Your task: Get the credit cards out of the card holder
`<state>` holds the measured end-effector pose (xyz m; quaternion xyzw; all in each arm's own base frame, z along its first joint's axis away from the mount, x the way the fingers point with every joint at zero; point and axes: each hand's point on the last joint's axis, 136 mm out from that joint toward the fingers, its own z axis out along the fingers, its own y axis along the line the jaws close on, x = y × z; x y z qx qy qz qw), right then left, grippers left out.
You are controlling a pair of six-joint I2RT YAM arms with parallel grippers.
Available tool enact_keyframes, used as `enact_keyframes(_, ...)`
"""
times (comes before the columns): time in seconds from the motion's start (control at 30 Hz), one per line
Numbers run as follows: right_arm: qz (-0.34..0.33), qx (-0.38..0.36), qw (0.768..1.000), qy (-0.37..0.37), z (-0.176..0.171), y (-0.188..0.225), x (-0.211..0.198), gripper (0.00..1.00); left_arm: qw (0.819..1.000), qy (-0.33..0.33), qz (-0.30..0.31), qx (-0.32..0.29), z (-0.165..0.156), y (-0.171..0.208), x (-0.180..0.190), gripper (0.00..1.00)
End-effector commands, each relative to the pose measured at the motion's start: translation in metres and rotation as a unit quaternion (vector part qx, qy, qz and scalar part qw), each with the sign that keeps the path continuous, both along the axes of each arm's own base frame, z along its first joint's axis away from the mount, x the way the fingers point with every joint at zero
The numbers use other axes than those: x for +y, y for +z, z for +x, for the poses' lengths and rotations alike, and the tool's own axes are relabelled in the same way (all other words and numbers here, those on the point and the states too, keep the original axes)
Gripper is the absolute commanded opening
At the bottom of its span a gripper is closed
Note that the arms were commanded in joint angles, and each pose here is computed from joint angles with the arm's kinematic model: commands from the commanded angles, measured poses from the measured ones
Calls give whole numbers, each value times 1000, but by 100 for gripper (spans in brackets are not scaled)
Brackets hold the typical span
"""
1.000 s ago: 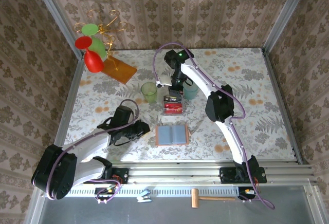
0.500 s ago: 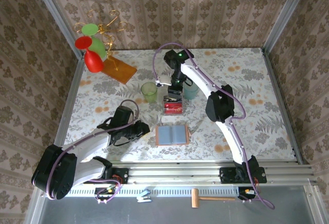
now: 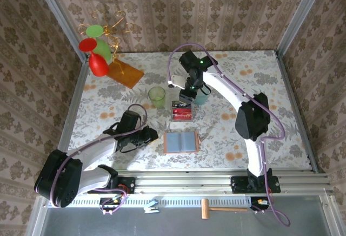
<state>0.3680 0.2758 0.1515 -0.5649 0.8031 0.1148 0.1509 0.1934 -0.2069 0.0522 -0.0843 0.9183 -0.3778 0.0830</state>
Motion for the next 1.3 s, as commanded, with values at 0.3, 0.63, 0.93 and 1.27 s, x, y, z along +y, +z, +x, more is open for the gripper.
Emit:
enact_keyframes(0.3,124,15,978,-165,-36,8,23,31,999,-29,-19,-25,9,12,-25,21)
enact_keyframes(0.63,146,83,942,-291,-71,-27,19,28,998,-52,-21,-19,7,1,-48,20)
enact_keyframes(0.93,148,129,919,-341,-91,-42,24,27,998,-58,-29,-24,10,0,-57,19)
enact_keyframes(1.27,152,142,912,-353,-101,-36,43,26,998,-54,-25,-21,0,-6,-48,20)
